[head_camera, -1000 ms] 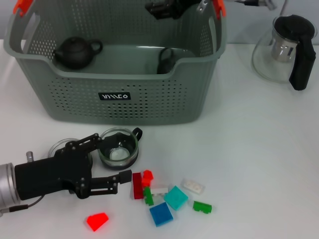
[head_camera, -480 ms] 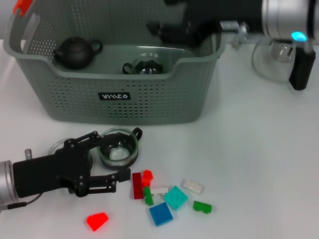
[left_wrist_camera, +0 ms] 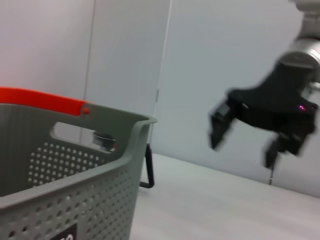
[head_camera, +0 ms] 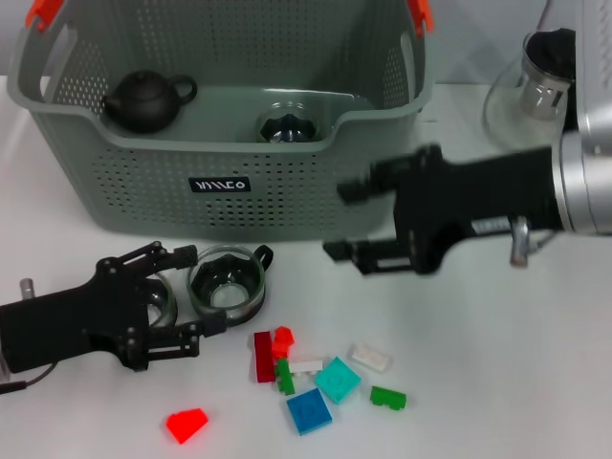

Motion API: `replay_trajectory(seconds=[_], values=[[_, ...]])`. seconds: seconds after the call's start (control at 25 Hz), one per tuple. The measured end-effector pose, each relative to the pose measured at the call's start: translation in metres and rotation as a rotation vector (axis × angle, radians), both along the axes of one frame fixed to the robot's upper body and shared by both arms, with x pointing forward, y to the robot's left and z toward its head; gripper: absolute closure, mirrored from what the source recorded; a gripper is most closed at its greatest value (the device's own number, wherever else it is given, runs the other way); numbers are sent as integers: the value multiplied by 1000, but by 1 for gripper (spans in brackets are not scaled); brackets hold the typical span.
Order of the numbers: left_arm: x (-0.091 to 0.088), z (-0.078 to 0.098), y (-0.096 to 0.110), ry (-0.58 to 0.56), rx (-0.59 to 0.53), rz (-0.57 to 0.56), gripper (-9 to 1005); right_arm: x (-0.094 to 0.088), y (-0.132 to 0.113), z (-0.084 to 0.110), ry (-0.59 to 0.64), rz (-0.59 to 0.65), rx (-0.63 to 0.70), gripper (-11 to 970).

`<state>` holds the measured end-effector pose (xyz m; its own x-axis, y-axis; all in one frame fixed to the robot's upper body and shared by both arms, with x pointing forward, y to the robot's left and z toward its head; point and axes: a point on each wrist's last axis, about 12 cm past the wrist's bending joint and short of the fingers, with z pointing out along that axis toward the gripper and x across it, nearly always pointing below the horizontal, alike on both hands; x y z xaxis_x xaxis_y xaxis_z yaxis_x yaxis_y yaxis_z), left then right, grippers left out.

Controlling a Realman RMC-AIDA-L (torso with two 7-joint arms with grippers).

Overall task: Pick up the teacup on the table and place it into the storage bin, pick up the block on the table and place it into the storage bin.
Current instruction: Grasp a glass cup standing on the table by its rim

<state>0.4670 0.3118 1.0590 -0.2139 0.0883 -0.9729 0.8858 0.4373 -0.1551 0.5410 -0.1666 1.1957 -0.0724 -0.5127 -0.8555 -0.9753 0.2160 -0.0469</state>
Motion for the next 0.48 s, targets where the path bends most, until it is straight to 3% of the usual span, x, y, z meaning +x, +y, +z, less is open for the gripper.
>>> replay_trajectory(seconds=[0.16, 0.48], values=[[-1, 0, 5, 4, 10, 21, 78, -5, -6, -12, 62, 16, -37, 255], [-3, -1, 9, 17, 17, 44, 81, 1, -6, -37, 184, 35, -94, 203]])
